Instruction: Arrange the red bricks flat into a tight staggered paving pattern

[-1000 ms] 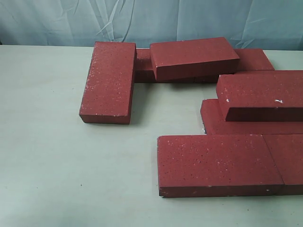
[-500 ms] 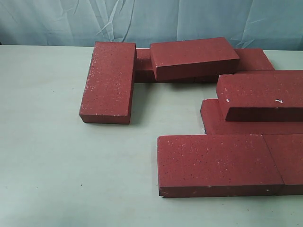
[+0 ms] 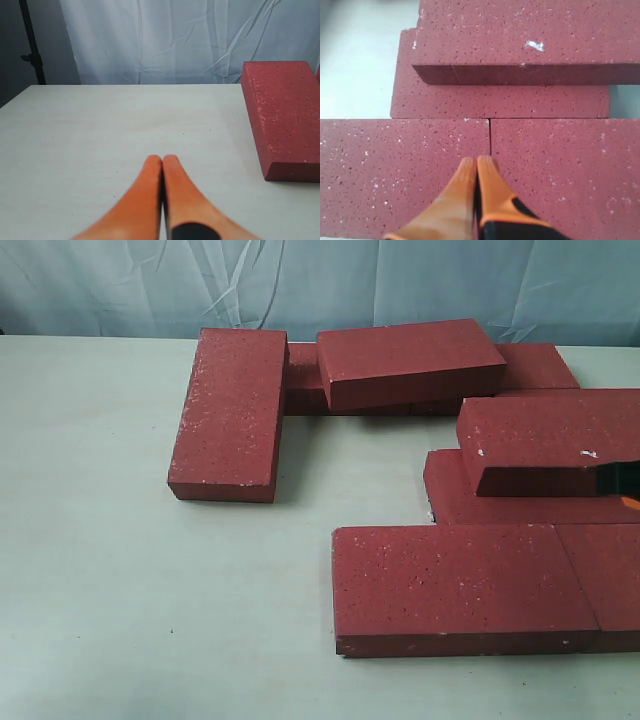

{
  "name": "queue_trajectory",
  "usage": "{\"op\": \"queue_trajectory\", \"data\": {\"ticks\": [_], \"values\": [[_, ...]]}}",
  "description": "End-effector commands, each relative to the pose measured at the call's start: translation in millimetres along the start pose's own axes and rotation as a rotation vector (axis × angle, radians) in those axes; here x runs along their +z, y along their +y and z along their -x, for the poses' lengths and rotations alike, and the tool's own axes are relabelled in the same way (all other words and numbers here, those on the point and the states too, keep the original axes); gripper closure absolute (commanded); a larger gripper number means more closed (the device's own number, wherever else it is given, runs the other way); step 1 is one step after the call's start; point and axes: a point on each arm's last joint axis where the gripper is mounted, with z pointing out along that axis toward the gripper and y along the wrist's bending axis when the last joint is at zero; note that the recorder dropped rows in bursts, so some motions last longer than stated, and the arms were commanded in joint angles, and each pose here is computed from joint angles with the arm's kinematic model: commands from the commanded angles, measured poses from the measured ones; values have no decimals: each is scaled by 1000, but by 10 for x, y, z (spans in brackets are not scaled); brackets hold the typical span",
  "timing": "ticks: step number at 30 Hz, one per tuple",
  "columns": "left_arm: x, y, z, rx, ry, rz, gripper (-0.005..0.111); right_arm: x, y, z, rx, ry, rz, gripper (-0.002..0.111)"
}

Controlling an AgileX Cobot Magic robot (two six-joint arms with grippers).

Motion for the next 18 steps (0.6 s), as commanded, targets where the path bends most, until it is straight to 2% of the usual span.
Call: {"op": "queue_trajectory", "data": {"ticks": [1,18], "values": [[0,-2,-12,0,-1,-3,107,19,-5,33,3,-5,-2,109],[0,-2,-1,-1,-13,-3,107,23,-5,31,4,-7,-1,109]]}}
